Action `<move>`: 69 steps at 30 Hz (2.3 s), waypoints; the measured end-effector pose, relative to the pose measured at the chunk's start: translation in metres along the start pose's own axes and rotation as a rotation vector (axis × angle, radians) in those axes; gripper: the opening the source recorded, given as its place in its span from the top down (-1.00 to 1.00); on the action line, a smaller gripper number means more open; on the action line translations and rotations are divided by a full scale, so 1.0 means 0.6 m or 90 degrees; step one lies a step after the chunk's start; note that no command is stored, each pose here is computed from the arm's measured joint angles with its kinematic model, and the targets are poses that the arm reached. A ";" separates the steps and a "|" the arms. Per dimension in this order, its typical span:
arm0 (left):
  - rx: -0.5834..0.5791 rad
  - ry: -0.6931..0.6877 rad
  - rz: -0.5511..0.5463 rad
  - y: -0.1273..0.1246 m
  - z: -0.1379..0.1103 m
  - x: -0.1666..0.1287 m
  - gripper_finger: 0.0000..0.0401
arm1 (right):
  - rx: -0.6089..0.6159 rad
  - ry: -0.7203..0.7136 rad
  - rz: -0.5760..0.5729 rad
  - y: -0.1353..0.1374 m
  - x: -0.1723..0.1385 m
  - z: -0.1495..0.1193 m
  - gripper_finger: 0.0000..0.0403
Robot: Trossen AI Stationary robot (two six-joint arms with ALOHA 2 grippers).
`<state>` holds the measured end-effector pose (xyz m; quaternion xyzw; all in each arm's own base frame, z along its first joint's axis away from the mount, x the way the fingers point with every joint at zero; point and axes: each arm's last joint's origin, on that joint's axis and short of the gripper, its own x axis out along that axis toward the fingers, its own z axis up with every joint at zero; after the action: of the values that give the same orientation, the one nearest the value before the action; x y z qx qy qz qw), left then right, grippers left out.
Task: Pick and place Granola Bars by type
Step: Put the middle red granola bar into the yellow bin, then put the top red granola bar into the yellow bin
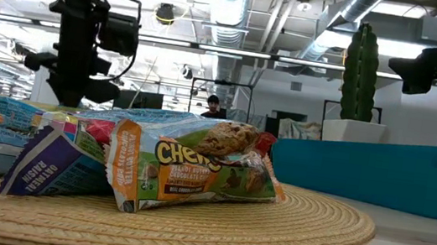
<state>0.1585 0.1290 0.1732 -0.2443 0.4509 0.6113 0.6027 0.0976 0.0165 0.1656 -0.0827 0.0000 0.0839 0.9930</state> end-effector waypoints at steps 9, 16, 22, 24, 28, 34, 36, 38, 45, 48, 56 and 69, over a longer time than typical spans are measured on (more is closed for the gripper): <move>0.001 0.004 -0.001 0.000 -0.005 0.004 0.94 | 0.000 0.000 0.000 0.000 0.000 0.000 -0.21; 0.001 0.007 -0.005 0.000 -0.005 0.004 0.73 | 0.000 0.000 0.000 0.000 0.000 0.000 -0.21; 0.000 0.009 -0.007 0.000 -0.005 0.004 0.56 | 0.000 0.000 0.000 0.000 0.000 0.000 -0.21; 0.000 0.009 -0.007 0.000 -0.005 0.004 0.53 | 0.000 0.000 0.000 0.000 0.000 0.000 -0.21; -0.001 0.009 -0.007 0.000 -0.005 0.004 0.51 | 0.000 0.000 0.000 0.000 0.000 0.000 -0.21; 0.014 -0.014 -0.023 -0.010 -0.006 -0.001 0.51 | 0.000 0.000 0.000 0.000 0.000 0.000 -0.21; 0.025 -0.031 -0.039 -0.017 -0.005 -0.005 0.51 | 0.000 0.000 0.000 0.000 0.000 0.000 -0.21; 0.034 -0.049 -0.054 -0.021 -0.003 -0.008 0.51 | 0.000 0.000 0.000 0.000 0.000 0.000 -0.21; 0.055 -0.126 -0.117 -0.039 0.007 -0.027 0.51 | 0.000 0.000 0.000 0.000 0.000 0.000 -0.21; 0.073 -0.174 -0.151 -0.042 0.011 -0.046 0.51 | 0.000 0.000 0.000 0.000 0.000 0.000 -0.21; 0.087 -0.315 -0.259 -0.046 0.019 -0.107 0.51 | 0.000 0.000 0.000 0.000 0.000 0.000 -0.21; 0.131 -0.484 -0.414 -0.067 0.003 -0.190 0.51 | 0.000 0.000 0.000 0.000 0.000 0.000 -0.21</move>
<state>0.2149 0.0663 0.2599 -0.0717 0.1585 0.3905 0.9040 0.0976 0.0165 0.1655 -0.0827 -0.0001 0.0837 0.9931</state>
